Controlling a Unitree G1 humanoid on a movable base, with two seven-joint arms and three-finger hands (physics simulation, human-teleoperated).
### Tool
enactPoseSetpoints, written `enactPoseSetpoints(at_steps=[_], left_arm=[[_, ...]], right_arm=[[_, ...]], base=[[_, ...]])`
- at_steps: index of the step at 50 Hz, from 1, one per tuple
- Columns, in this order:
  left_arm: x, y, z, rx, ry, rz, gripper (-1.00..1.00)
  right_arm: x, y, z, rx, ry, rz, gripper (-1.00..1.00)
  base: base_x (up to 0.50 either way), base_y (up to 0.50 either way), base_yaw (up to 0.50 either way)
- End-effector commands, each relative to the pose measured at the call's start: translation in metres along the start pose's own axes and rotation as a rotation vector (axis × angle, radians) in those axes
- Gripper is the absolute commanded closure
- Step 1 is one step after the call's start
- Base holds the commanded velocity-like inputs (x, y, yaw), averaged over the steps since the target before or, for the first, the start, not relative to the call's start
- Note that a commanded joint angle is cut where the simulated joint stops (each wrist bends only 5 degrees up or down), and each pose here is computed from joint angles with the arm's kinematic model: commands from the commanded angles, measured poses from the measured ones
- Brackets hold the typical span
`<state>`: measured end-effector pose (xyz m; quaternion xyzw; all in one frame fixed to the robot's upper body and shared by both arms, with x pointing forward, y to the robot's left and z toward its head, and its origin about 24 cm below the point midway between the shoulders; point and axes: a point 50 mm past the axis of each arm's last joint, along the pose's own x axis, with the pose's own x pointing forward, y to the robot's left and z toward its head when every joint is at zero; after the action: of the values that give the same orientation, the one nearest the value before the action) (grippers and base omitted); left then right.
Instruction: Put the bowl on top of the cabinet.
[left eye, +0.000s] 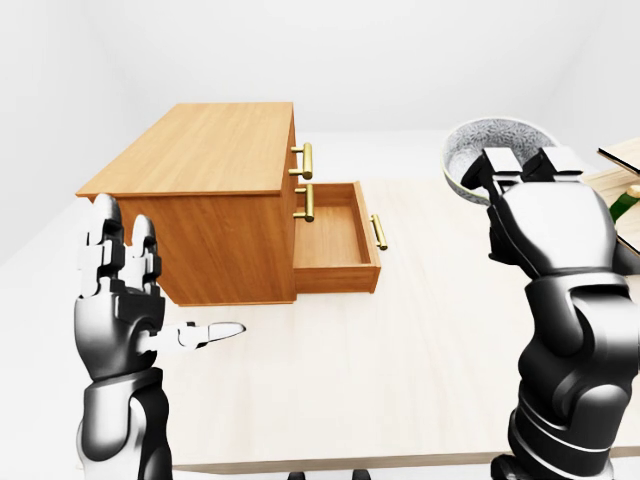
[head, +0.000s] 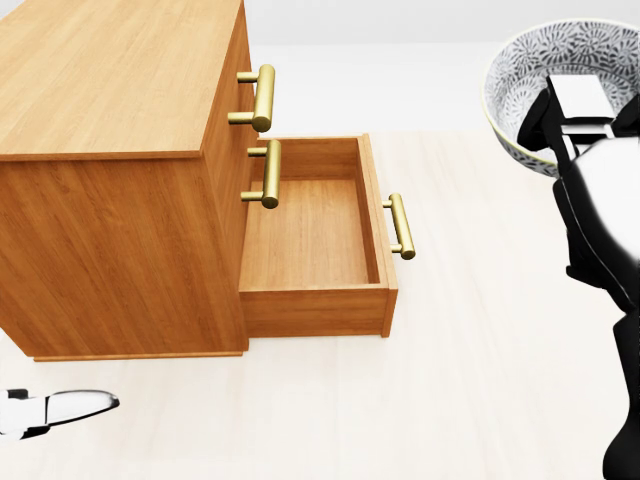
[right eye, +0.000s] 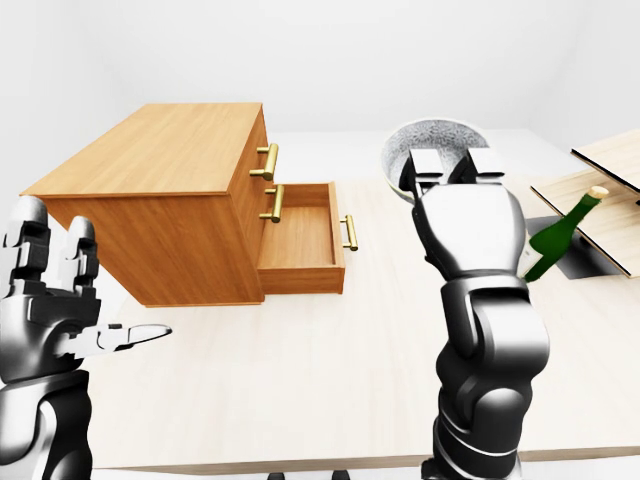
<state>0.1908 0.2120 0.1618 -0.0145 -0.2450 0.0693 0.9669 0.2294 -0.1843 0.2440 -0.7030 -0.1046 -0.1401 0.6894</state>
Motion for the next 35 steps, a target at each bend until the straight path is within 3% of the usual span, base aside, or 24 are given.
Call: enactPoseSetpoints(at_steps=[1, 16, 19, 21, 23, 30, 35], left_arm=[[0.001, -0.001, 0.002, 0.000, -0.010, -0.002, -1.00], [0.001, -0.001, 0.002, 0.000, -0.010, -0.002, -1.00], [0.001, -0.001, 0.001, -0.002, -0.006, -0.004, -1.00], [0.002, -0.001, 0.001, -0.004, -0.010, -0.001, -1.00], [0.002, 0.000, 0.003, -0.005, -0.015, 0.001, -1.00], [0.003, -0.002, -0.002, -0.006, 0.002, 0.001, -1.00], [0.003, -0.001, -0.002, -0.006, 0.000, 0.003, -1.00]], right_arm=[[-0.019, -0.038, 0.022, 0.023, -0.014, -0.222, 1.00], [-0.019, -0.038, 0.022, 0.022, -0.015, -0.222, 1.00], [0.001, -0.040, 0.022, -0.002, -0.039, -0.209, 1.00], [0.030, -0.047, 0.019, -0.027, -0.051, -0.193, 1.00], [0.045, -0.054, 0.018, -0.042, -0.059, -0.194, 1.00], [0.105, -0.113, 0.020, -0.073, -0.078, -0.222, 1.00], [0.124, -0.145, 0.028, -0.064, -0.084, -0.236, 1.00]], base=[[0.00, 0.00, 0.00], [0.00, 0.00, 0.00], [0.00, 0.00, 0.00], [0.00, 0.00, 0.00], [0.00, 0.00, 0.00], [0.00, 0.00, 0.00], [0.00, 0.00, 0.00]])
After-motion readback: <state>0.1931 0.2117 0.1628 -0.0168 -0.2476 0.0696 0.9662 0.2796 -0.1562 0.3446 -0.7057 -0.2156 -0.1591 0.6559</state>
